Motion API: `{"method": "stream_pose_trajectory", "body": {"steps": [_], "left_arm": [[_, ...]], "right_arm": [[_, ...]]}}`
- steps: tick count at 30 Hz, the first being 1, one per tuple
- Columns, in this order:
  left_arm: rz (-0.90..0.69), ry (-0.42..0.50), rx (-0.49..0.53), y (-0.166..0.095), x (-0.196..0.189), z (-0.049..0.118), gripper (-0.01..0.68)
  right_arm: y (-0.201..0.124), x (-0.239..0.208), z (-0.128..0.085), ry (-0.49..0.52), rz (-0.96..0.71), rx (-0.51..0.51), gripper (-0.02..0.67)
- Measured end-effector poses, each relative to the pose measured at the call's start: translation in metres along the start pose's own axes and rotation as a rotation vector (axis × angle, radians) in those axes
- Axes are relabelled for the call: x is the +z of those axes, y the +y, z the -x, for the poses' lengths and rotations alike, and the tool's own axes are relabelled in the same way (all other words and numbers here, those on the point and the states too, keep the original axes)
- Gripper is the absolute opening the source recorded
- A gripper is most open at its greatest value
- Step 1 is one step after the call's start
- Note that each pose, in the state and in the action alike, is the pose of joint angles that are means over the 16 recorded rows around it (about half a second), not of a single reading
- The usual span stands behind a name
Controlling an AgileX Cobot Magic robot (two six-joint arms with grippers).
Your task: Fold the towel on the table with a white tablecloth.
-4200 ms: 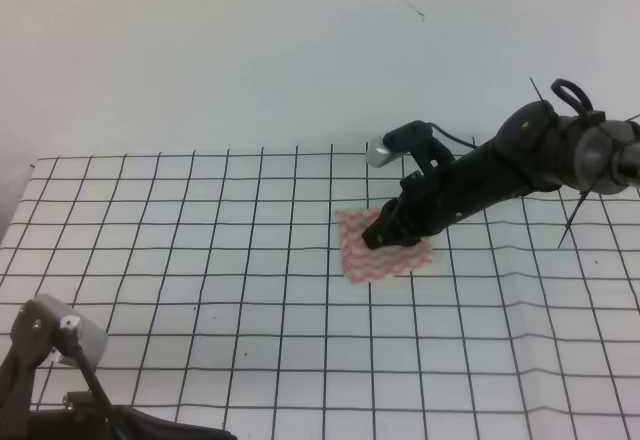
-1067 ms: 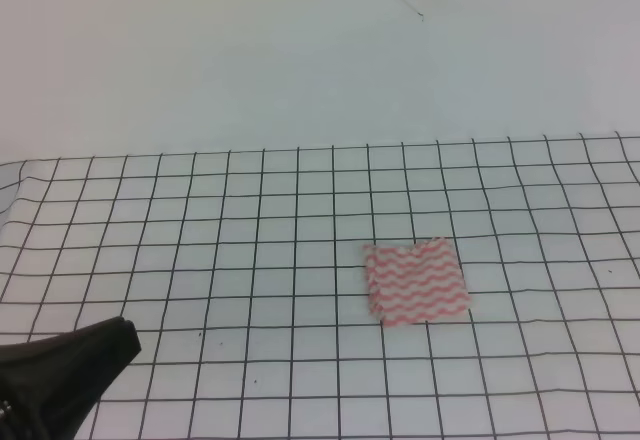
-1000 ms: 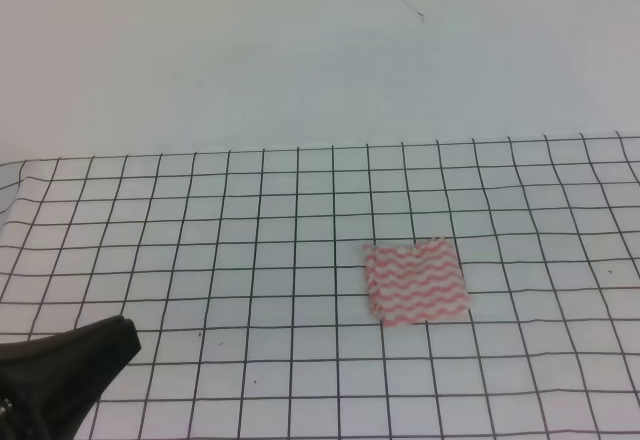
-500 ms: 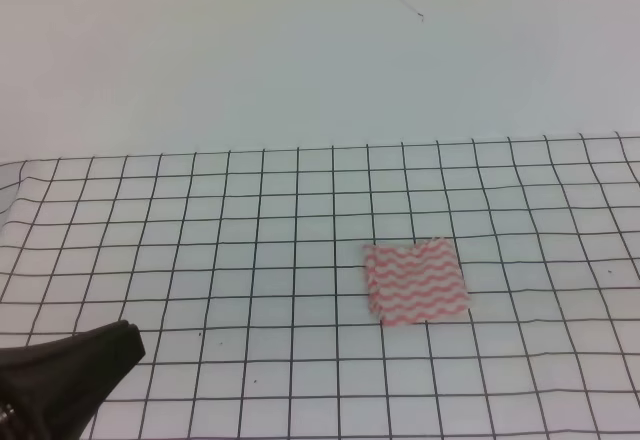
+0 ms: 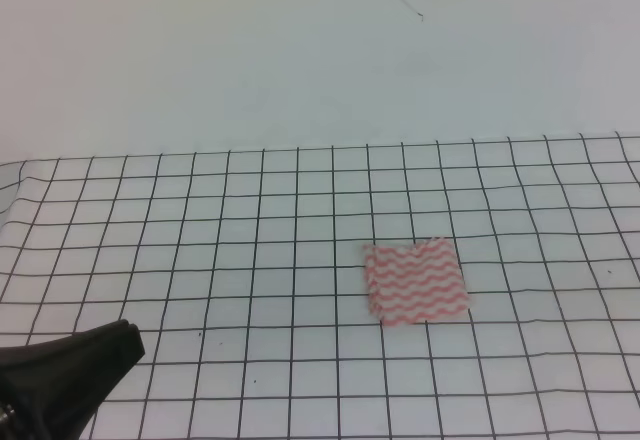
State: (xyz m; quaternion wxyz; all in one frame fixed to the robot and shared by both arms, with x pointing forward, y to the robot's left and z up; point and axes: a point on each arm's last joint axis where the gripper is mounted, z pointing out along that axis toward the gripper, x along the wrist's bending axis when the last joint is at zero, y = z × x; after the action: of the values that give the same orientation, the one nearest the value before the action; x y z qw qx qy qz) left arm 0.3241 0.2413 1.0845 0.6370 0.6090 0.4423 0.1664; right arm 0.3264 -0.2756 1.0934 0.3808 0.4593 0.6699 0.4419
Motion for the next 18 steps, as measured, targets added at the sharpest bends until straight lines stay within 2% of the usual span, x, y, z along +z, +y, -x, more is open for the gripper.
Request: {"method": "stream_pose_trajectory", "body": {"steps": [18], "left_arm": [[0.004, 0.004, 0.030, 0.0001, -0.0007, 0.0000, 0.001]], "right_arm": [[0.0000, 0.0003, 0.0000, 0.000, -0.001, 0.001, -0.001]]}}
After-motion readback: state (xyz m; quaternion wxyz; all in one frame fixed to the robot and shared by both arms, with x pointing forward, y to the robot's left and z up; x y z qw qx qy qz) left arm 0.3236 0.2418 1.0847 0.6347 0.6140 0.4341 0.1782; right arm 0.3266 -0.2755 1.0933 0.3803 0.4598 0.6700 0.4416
